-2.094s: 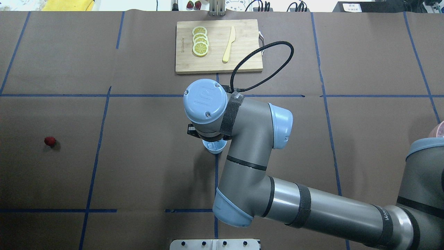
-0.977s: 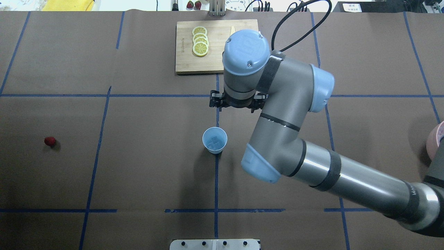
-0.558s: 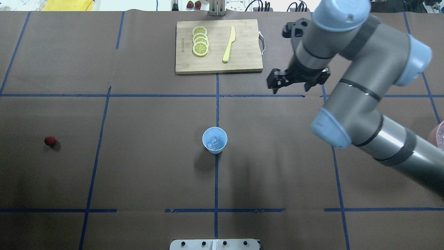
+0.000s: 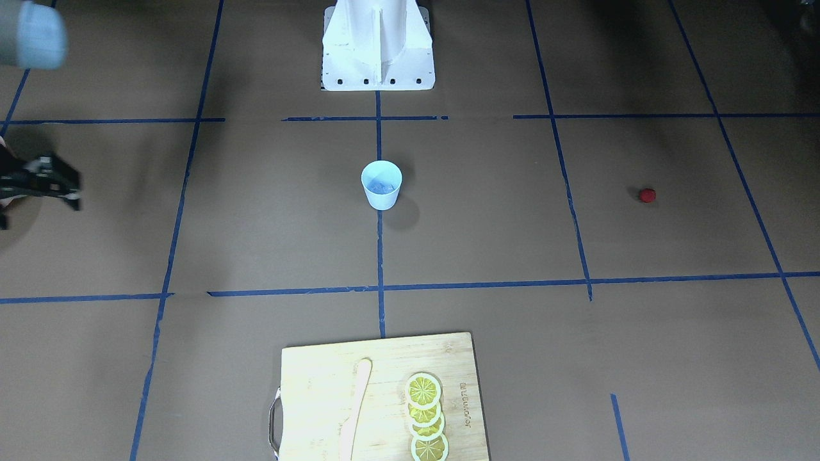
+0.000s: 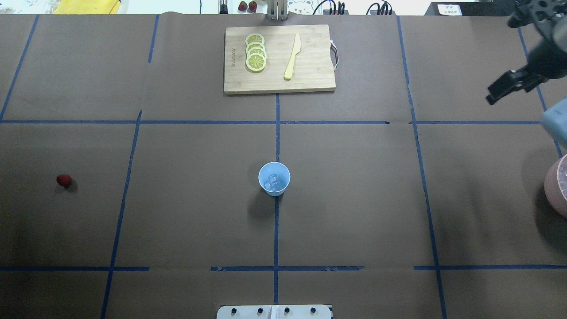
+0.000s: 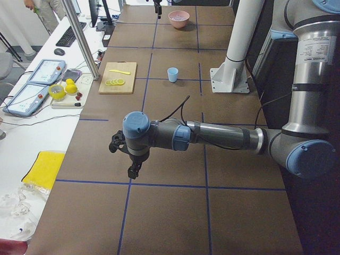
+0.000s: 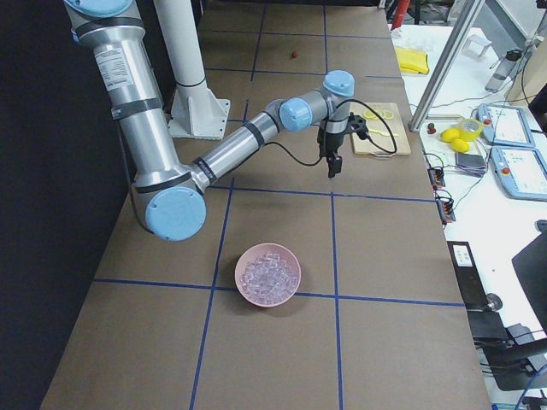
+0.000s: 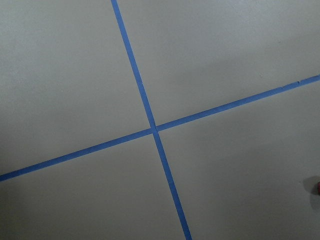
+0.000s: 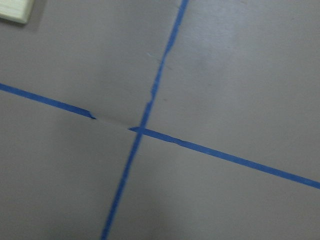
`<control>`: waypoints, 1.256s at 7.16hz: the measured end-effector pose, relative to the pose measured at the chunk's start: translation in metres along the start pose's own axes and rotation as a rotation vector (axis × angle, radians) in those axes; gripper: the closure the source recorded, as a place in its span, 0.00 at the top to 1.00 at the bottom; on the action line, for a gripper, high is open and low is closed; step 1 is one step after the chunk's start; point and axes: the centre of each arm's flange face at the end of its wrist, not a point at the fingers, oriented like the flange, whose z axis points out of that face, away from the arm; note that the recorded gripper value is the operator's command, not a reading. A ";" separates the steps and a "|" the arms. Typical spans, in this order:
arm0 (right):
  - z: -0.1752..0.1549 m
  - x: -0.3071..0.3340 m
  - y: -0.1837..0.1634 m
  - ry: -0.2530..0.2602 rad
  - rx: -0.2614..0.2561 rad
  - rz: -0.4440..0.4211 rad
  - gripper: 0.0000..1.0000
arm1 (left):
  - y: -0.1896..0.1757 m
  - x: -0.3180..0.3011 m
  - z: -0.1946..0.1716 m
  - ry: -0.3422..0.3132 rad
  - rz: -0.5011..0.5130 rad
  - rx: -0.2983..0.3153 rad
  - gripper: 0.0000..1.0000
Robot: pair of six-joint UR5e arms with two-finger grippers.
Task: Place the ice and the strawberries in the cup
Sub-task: 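Move the right gripper back toward the pink bowl, then lower the left gripper onto the red strawberry and grasp it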
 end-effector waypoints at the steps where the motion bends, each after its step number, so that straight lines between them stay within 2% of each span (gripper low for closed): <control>1: -0.005 0.057 0.034 0.000 -0.008 -0.036 0.99 | -0.001 0.000 0.000 0.000 0.002 0.002 1.00; 2: -0.006 0.107 0.074 0.003 -0.020 -0.043 0.99 | -0.002 0.002 -0.002 -0.002 0.013 0.012 1.00; 3: -0.001 0.143 0.115 0.005 -0.038 -0.014 0.99 | -0.003 0.004 -0.004 -0.007 0.033 0.031 1.00; 5: 0.009 0.197 0.199 0.006 -0.073 0.122 0.99 | -0.012 0.023 0.010 0.003 0.080 0.028 1.00; 6: 0.011 0.213 0.232 0.004 -0.080 0.186 0.99 | -0.020 0.038 0.014 0.010 0.064 0.026 1.00; 7: 0.011 0.221 0.253 0.003 -0.080 0.227 0.99 | -0.029 0.063 0.010 0.015 0.006 0.036 1.00; 9: 0.009 0.226 0.264 0.003 -0.072 0.254 0.99 | -0.045 0.141 0.014 0.024 -0.108 0.033 1.00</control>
